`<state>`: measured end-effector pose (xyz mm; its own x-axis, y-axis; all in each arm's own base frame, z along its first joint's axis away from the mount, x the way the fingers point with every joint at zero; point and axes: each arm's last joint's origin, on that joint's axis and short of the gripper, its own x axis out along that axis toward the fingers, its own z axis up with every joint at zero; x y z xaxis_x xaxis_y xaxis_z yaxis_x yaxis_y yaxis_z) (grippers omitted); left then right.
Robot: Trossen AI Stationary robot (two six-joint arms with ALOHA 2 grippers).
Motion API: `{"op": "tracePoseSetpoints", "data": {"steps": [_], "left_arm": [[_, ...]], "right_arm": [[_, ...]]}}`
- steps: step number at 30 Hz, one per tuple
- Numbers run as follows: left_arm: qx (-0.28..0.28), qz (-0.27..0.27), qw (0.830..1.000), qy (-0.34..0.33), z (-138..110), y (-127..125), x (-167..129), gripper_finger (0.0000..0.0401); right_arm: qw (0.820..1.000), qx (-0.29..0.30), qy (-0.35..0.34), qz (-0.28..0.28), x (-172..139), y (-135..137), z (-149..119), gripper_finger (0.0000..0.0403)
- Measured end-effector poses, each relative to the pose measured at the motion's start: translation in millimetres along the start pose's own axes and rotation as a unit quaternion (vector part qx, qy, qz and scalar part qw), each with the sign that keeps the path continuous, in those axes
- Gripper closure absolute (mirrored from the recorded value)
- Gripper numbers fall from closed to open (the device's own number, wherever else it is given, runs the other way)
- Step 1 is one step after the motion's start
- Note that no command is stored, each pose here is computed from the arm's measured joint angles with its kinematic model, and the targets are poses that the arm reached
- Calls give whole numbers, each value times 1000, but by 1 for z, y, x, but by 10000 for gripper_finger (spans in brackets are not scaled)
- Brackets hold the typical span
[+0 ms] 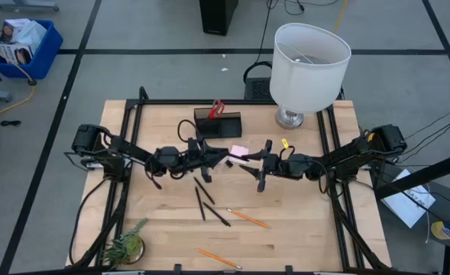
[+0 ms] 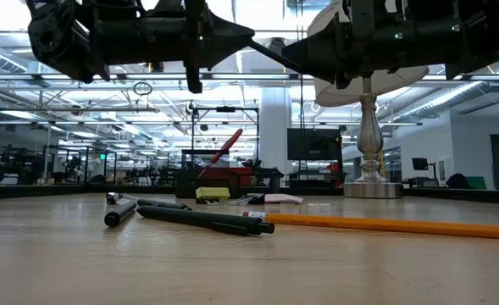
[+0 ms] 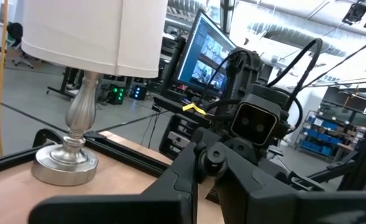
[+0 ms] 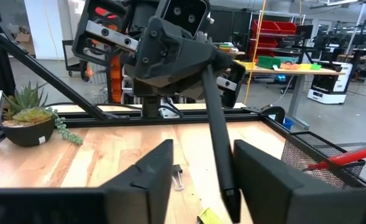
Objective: Pick and place office supplies into organizer
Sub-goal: Put the black pen into the black desk organizer
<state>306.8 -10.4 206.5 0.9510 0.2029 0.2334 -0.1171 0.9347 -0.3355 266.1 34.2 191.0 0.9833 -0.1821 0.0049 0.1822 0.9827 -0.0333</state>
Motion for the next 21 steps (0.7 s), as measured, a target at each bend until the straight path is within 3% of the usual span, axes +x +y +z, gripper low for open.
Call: {"op": "tracePoseSetpoints", "data": {"steps": [6, 12, 21], "left_arm": [[3, 6, 1000, 1, 1, 5, 1, 361], [11, 21, 1000, 3, 2, 13, 2, 363], [26, 63, 998, -13, 16, 35, -17, 363]], "right_arm": [[1000, 1, 29, -1, 0, 0, -6, 208], [997, -2, 69, -35, -2, -2, -14, 214], [995, 11, 91, -32, -15, -6, -31, 216]]}}
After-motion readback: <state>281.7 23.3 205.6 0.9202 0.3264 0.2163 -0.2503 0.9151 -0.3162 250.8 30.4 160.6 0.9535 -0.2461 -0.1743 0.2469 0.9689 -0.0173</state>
